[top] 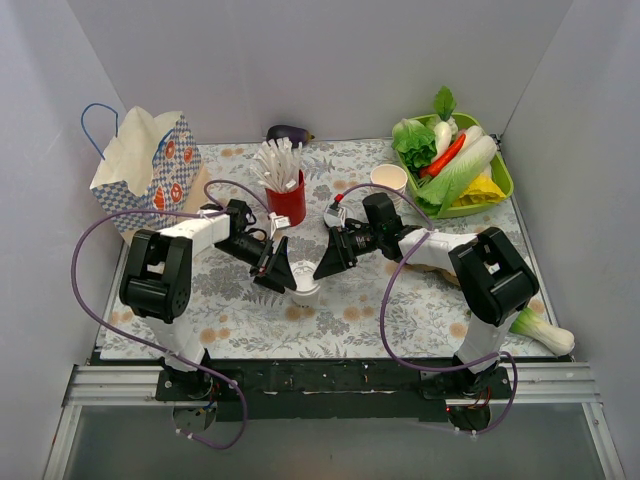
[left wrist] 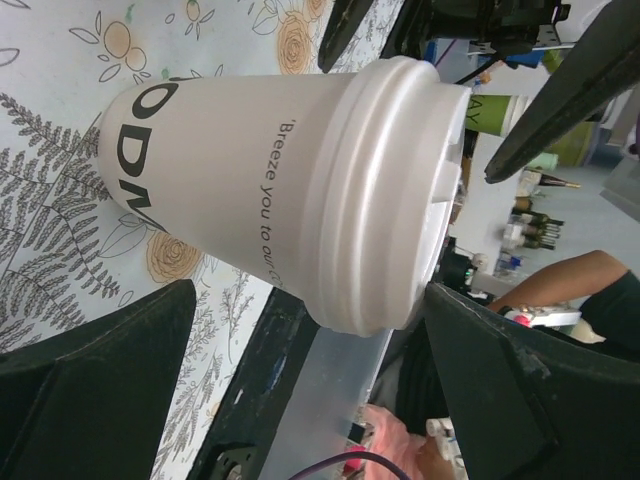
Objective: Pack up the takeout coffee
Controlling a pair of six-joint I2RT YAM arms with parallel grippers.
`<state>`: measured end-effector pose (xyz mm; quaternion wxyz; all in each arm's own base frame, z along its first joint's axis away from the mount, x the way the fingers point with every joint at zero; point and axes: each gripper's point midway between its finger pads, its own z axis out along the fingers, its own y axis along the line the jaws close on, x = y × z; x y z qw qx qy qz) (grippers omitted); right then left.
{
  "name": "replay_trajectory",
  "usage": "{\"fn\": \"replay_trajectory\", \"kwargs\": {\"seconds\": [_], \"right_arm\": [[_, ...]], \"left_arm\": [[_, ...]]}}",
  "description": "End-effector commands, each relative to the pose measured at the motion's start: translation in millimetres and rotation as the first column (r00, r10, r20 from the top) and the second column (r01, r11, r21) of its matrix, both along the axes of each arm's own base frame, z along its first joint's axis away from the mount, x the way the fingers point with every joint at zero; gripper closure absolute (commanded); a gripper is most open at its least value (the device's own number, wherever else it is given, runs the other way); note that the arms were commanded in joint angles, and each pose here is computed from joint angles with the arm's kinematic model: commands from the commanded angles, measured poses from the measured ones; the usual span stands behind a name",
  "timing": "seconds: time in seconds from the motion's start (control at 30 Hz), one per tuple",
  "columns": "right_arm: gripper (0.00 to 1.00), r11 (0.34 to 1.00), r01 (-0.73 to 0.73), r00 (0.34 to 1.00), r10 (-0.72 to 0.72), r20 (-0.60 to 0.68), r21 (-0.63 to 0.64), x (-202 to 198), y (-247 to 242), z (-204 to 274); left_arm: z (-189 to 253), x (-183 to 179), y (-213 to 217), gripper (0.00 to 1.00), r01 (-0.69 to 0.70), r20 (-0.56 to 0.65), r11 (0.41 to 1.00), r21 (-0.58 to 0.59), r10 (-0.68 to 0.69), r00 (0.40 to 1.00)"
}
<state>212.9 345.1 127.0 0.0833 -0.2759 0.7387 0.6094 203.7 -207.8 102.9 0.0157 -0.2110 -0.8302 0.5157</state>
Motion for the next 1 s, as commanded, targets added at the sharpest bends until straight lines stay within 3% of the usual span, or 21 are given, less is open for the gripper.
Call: {"fn": "replay_trajectory", "kwargs": {"seconds": [0.0, 0.97], "right_arm": [[0.24, 1.0, -0.014, 1.0, 0.014, 0.017, 0.018, 1, 4, 0], [0.28, 1.0, -0.014, 0.999, 0.013, -0.039, -0.028, 3, 4, -31]], "left_arm": [[-20, 0, 3, 0.04, -0.006, -0.041, 0.999, 0.04, 0.008, 0.999], [-61, -10, 11, 0.08, -0.018, -0.252, 0.998, 0.065, 0.034, 0.967]]}}
